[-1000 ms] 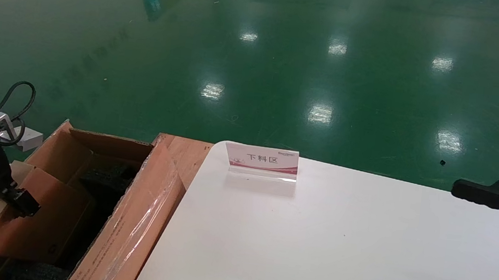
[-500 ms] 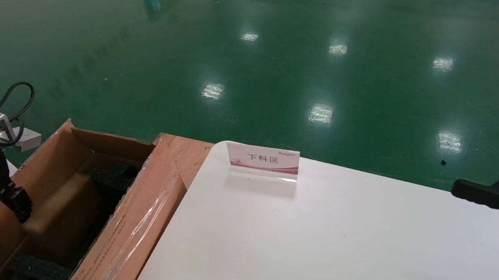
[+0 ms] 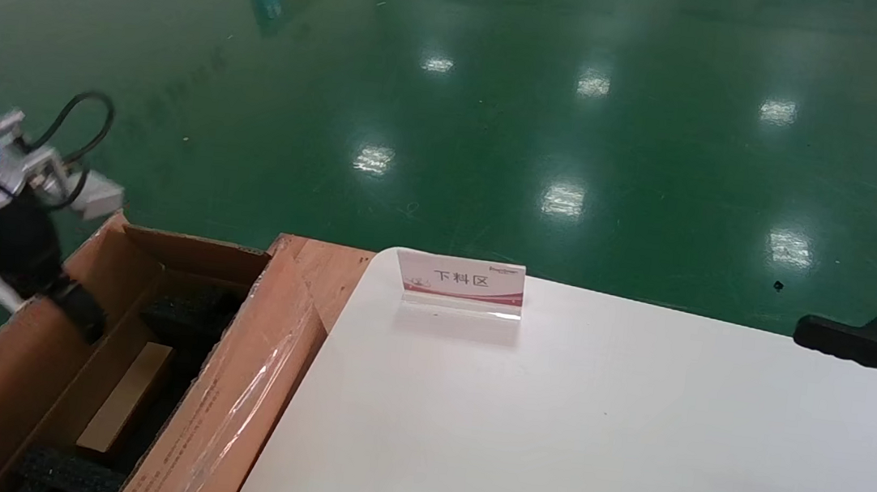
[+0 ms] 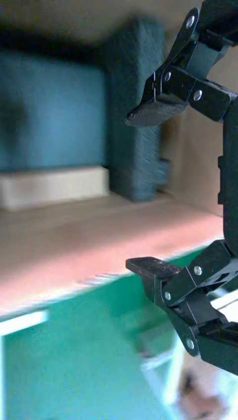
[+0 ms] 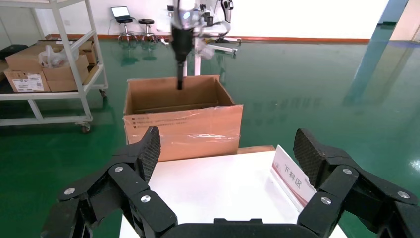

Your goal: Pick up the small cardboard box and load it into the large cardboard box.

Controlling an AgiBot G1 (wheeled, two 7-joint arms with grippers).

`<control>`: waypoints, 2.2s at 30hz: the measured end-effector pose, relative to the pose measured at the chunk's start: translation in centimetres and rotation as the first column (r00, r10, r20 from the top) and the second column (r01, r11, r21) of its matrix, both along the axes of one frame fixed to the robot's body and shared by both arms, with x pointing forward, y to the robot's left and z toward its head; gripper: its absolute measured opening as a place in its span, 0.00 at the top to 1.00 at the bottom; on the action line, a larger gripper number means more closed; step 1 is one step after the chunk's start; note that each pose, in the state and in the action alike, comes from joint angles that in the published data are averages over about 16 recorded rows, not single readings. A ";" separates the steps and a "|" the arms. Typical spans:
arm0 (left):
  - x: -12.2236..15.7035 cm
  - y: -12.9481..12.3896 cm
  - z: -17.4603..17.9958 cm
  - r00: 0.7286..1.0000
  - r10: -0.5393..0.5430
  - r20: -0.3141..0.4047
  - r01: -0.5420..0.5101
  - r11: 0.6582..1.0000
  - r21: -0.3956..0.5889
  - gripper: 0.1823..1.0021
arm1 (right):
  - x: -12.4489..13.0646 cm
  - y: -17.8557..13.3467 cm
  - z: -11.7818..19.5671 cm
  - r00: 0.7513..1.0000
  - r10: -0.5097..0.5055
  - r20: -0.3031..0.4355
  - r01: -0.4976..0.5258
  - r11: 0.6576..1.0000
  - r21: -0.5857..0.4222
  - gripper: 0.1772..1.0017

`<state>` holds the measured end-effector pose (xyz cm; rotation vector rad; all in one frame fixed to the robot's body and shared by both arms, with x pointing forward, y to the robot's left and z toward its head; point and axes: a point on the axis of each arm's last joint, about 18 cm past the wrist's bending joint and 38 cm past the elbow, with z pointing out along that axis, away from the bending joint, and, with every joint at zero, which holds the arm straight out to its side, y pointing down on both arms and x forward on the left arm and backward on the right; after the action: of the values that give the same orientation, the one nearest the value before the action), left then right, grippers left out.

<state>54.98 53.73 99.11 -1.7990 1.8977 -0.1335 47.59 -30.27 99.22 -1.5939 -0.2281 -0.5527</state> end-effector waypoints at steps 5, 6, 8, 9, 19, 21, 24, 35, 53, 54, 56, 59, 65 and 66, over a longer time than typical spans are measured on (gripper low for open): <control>0.5 -3.2 3.6 0.983 -0.155 0.095 0.155 0.988 0.010 0.06 | 0.0 0.0 0.0 1.000 0.000 0.000 0.000 1.000 0.000 0.00; 0.4 -3.9 4.2 0.976 -0.186 0.116 0.186 0.982 0.011 0.05 | 0.0 0.0 0.0 1.000 0.000 0.000 0.000 1.000 0.000 0.00; 0.3 -5.2 5.3 0.956 -0.246 0.159 0.247 0.969 0.012 0.03 | 0.0 0.0 0.0 1.000 0.000 0.000 0.000 1.000 0.000 0.00; 0.2 -5.9 5.8 0.944 -0.275 0.180 0.277 0.961 0.013 0.03 | 0.0 0.0 0.0 1.000 0.000 0.000 0.000 1.000 0.000 0.00; -1.1 -11.5 8.6 0.827 -0.465 0.316 0.480 0.876 0.034 0.00 | 0.0 0.0 0.0 1.000 0.000 0.000 0.000 1.000 0.000 0.00; -1.2 -12.5 8.6 0.807 -0.494 0.325 0.511 0.859 0.035 0.00 | 0.0 0.0 0.0 1.000 0.000 0.000 0.000 1.000 0.000 0.00; -1.1 -13.9 8.4 0.778 -0.537 0.327 0.559 0.829 0.034 0.00 | 0.0 0.0 0.0 1.000 0.000 0.000 0.000 1.000 0.000 0.00; 0.1 -20.6 5.8 0.595 -0.731 0.333 0.779 0.626 -0.017 0.00 | 0.0 0.0 0.0 1.000 -0.001 0.000 0.001 1.000 0.000 0.00; -1.1 -28.2 2.4 0.179 -0.842 0.509 0.983 0.178 -0.051 0.00 | 0.0 0.0 0.0 1.000 -0.001 0.000 0.001 1.000 0.001 0.00; -1.2 -28.4 2.3 0.157 -0.838 0.522 0.987 0.156 -0.047 0.00 | 0.0 0.0 0.0 1.000 -0.001 0.000 0.001 1.000 0.001 0.00; -1.5 -28.7 2.1 0.115 -0.828 0.549 0.993 0.114 -0.036 0.00 | 0.0 0.0 0.0 1.000 -0.001 0.000 0.001 1.000 0.001 0.00; -2.0 -28.9 1.9 0.054 -0.807 0.588 0.998 0.057 -0.014 0.00 | 0.0 0.0 0.0 1.000 -0.001 0.000 0.001 1.000 0.001 0.00; -3.1 -28.8 1.5 -0.059 -0.746 0.663 0.998 -0.034 0.050 0.00 | 0.0 0.0 0.0 1.000 -0.001 0.000 0.001 1.000 0.000 0.00; -3.3 -28.7 1.4 -0.076 -0.735 0.674 0.997 -0.046 0.063 0.00 | 0.0 0.0 0.0 1.000 -0.001 0.000 0.001 1.000 0.000 0.00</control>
<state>51.69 25.03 100.56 0.0188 2.3284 -1.5908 47.60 -30.29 99.23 -1.5935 -0.2279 -0.5535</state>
